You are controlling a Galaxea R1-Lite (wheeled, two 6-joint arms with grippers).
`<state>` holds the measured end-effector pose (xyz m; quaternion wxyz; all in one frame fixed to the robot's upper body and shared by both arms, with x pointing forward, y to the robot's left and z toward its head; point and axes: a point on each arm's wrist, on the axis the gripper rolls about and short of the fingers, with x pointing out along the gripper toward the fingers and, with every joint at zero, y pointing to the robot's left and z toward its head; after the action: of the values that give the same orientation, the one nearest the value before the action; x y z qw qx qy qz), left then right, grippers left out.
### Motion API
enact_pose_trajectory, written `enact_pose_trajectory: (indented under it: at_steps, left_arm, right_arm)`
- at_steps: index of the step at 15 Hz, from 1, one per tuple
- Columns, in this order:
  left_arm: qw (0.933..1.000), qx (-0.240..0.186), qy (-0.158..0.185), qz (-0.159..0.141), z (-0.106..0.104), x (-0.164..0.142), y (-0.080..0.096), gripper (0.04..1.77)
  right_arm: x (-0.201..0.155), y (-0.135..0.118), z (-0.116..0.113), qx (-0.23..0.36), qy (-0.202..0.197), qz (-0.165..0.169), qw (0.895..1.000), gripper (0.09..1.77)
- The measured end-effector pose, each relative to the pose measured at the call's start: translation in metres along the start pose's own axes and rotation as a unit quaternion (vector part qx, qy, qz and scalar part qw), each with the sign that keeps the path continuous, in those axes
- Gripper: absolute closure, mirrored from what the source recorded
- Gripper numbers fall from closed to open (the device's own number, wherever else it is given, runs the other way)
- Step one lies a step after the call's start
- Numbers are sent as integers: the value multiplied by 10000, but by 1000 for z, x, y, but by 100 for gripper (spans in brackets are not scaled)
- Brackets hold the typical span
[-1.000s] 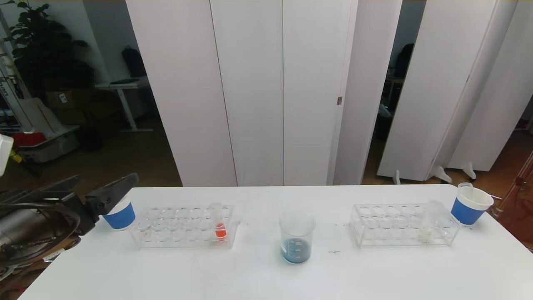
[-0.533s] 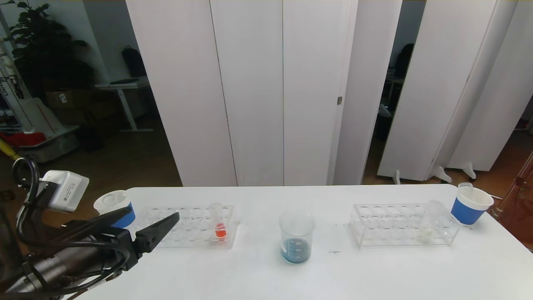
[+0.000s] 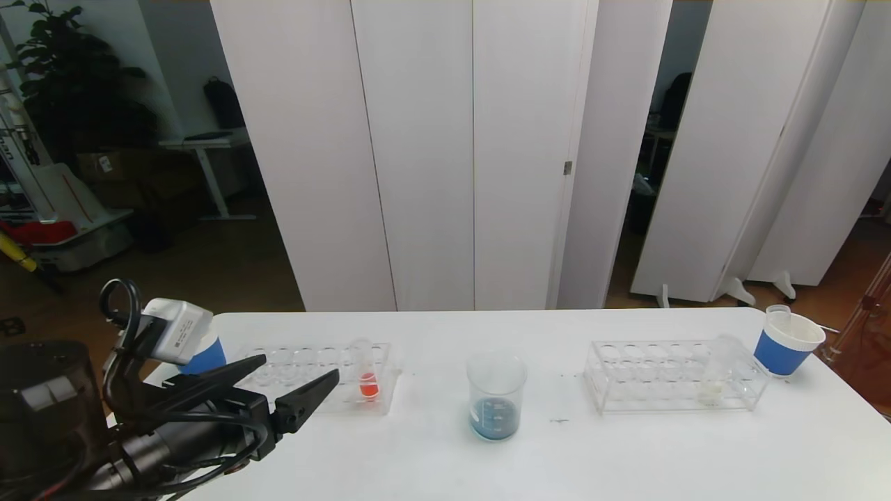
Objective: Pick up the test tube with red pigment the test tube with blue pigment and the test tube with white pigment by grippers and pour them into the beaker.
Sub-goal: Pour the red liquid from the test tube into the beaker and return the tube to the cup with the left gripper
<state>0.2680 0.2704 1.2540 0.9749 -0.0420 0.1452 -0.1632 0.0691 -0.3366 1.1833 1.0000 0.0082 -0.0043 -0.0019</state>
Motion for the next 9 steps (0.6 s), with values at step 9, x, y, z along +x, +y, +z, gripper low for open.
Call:
enact_pose_trajectory:
  at_steps: [9]
  left_arm:
    - [9987,-313,-154,380,-28,57,2,7]
  right_arm:
    - [0,0,0,2,0,0,10000,11]
